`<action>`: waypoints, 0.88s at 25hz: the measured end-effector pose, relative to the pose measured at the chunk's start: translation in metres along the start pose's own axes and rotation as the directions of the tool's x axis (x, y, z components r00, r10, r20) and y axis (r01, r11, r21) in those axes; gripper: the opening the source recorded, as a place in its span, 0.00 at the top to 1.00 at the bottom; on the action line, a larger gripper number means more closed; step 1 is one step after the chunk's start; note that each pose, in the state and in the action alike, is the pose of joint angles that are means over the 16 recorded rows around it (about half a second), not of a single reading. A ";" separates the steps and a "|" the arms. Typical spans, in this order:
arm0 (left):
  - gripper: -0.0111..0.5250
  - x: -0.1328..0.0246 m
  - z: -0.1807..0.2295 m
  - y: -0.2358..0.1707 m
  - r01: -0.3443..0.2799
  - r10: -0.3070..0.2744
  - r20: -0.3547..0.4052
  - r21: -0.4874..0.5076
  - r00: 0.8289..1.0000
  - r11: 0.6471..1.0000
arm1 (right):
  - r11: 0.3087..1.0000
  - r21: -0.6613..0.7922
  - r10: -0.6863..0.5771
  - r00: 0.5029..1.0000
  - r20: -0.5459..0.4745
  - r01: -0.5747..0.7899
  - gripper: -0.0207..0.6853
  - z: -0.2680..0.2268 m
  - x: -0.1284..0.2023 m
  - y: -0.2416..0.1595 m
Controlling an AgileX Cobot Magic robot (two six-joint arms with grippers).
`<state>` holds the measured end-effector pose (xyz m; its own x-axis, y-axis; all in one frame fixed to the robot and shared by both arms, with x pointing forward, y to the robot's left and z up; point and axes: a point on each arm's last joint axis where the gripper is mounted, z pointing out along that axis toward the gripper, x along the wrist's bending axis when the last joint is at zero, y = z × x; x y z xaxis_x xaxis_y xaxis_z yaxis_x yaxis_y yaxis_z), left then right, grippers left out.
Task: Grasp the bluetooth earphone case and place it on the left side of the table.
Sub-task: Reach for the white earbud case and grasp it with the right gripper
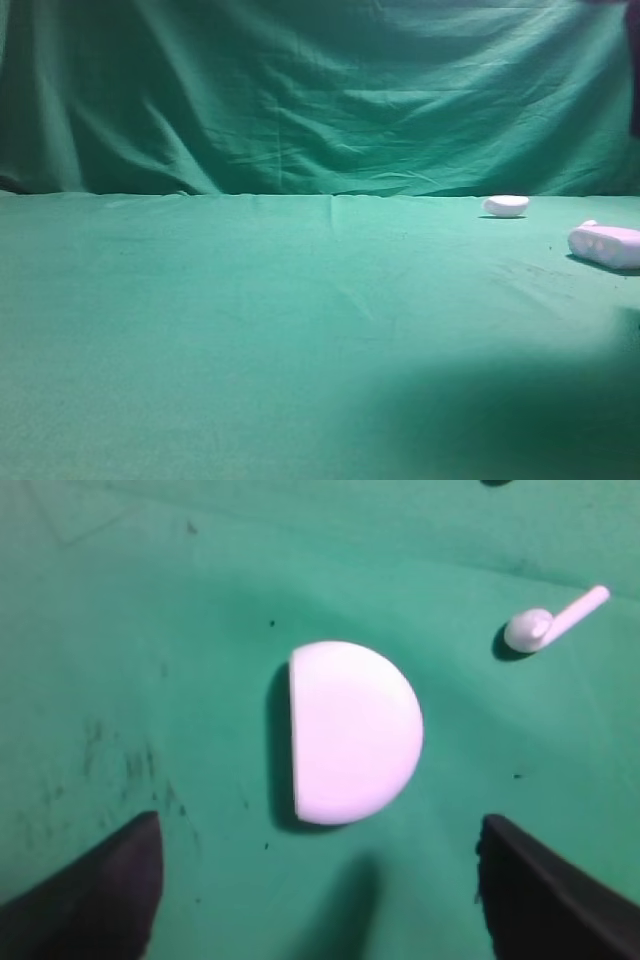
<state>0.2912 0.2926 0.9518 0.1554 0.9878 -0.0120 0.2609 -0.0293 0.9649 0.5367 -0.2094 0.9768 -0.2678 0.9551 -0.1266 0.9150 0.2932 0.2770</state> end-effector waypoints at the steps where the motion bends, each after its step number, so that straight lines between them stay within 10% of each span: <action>1: 0.98 0.000 0.000 0.000 0.000 0.000 0.000 0.000 1.000 1.000 | 1.000 0.008 0.002 1.000 0.002 -0.002 0.26 0.005 0.001 0.002; 12: 0.98 0.000 0.000 0.000 0.000 0.000 0.000 0.000 1.000 1.000 | 0.999 0.030 0.028 1.000 0.013 -0.028 0.18 0.042 -0.002 0.013; 22: 0.98 0.000 0.000 0.000 0.000 0.000 0.000 0.000 1.000 1.000 | 0.999 0.012 0.052 0.999 0.010 -0.052 0.34 0.050 -0.007 0.016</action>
<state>0.2912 0.2926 0.9518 0.1554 0.9878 -0.0120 0.2609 -0.0293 0.9649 0.5682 -0.2136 0.9345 -0.2166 0.9686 -0.1217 0.9313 0.2425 0.2717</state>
